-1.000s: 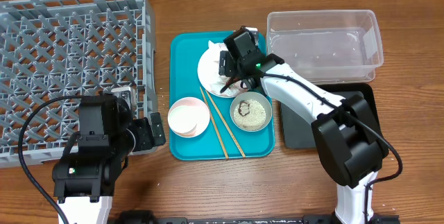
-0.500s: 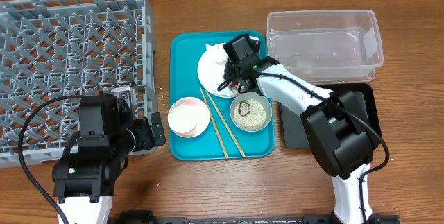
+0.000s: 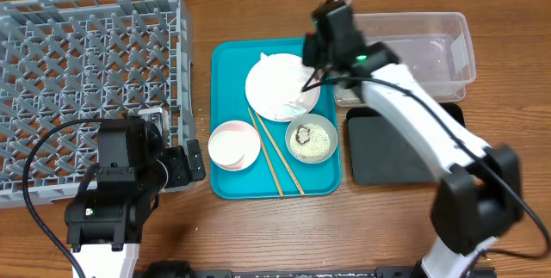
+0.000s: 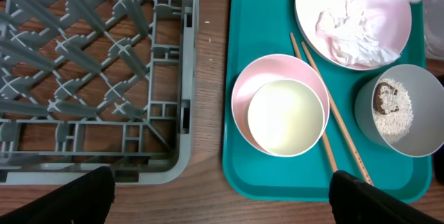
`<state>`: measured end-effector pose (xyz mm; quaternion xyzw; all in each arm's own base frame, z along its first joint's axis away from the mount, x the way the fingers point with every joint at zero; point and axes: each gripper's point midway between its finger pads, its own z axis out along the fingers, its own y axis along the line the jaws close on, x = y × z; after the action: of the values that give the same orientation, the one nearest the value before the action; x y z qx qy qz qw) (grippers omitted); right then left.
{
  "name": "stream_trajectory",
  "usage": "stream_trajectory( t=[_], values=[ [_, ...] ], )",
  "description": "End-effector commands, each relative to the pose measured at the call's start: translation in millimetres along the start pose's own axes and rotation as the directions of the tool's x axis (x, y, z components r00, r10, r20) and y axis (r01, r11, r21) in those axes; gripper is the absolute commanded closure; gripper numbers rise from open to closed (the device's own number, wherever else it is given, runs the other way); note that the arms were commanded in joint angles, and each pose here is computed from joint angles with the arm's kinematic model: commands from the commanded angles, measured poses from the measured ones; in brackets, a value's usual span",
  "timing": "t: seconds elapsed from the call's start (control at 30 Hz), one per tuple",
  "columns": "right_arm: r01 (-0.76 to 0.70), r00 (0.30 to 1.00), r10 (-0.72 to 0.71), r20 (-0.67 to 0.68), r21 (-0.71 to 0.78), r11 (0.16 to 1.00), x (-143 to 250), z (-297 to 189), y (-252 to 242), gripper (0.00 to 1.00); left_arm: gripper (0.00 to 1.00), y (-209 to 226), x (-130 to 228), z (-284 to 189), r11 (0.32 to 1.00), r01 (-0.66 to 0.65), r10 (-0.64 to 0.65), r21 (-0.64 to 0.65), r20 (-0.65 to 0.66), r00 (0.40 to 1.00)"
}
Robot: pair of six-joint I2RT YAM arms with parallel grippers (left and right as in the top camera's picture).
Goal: Sort waste into correct bins and load items into the dishwasher
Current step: 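Carry the red wrapper with the right gripper into the clear bin, then return the right gripper to the plate and grasp the white tissue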
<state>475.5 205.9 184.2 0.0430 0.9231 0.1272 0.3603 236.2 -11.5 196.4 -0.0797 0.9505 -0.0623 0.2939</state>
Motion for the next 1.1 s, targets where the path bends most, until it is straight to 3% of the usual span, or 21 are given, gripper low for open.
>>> stream_trajectory(
  t=[0.0,0.17,0.23,0.27,0.3,0.33,0.37,0.5,0.6,0.67,0.83,1.07],
  values=[
    [-0.043,0.992,0.039,0.122,0.030,0.999,-50.6,-25.8,-35.9,0.96,0.00,-3.7,-8.8,-5.9,1.000,0.003,-0.003,0.010,0.029,1.000],
    [-0.155,0.974,0.129,0.185,0.131,0.979,-78.0,-25.7,-108.7,0.96,0.00,-4.0,-10.2,-5.9,1.000,0.002,-0.003,0.011,0.035,0.999],
    [-0.183,0.970,0.152,0.189,0.160,0.970,-80.6,-23.2,-130.2,0.82,0.00,-4.2,-10.9,-5.9,1.000,0.003,-0.003,0.012,0.038,0.999],
    [-0.192,0.969,0.159,0.191,0.169,0.967,-81.7,-22.9,-137.2,0.74,0.00,-4.2,-11.0,-5.9,1.000,0.002,-0.003,0.012,0.039,0.999],
    [-0.202,0.967,0.168,0.193,0.172,0.964,-83.0,-21.1,-144.1,0.37,0.00,-4.2,-11.0,-5.9,1.000,0.003,-0.003,0.012,0.039,0.999],
    [-0.204,0.966,0.169,0.198,0.175,0.963,-84.4,-21.3,-147.0,0.22,0.00,-4.2,-11.0,-5.9,1.000,0.002,-0.003,0.012,0.039,0.999],
    [-0.170,0.972,0.138,0.190,0.165,0.972,-85.1,-20.8,-144.4,0.16,0.00,-4.2,-11.0,-5.9,1.000,0.002,-0.003,0.012,0.038,0.999],
    [0.104,0.991,-0.098,0.090,-0.070,0.992,-70.4,-16.2,-94.6,0.10,0.00,-4.2,-11.0,-5.9,1.000,0.002,-0.003,0.012,0.038,0.999],
    [0.348,0.932,-0.362,0.024,-0.343,0.873,-27.5,-23.7,-41.7,0.05,0.00,-4.2,-11.0,-5.9,1.000,0.002,-0.003,0.012,0.038,0.999],
    [0.430,0.884,-0.468,-0.010,-0.380,0.819,-4.5,-25.5,-31.9,0.00,0.00,-4.2,-11.0,-5.9,1.000,0.003,-0.003,0.012,0.038,0.999],
    [0.558,0.753,-0.649,-0.108,-0.418,0.717,49.7,-28.3,-8.8,0.00,0.00,-4.2,-11.0,-5.9,1.000,0.002,-0.003,0.012,0.038,0.999],
    [0.599,0.698,-0.708,-0.110,-0.453,0.661,62.7,-54.1,41.1,0.00,0.00,-4.3,-10.8,-5.9,1.000,0.003,-0.003,0.012,0.038,0.999]
  ],
)
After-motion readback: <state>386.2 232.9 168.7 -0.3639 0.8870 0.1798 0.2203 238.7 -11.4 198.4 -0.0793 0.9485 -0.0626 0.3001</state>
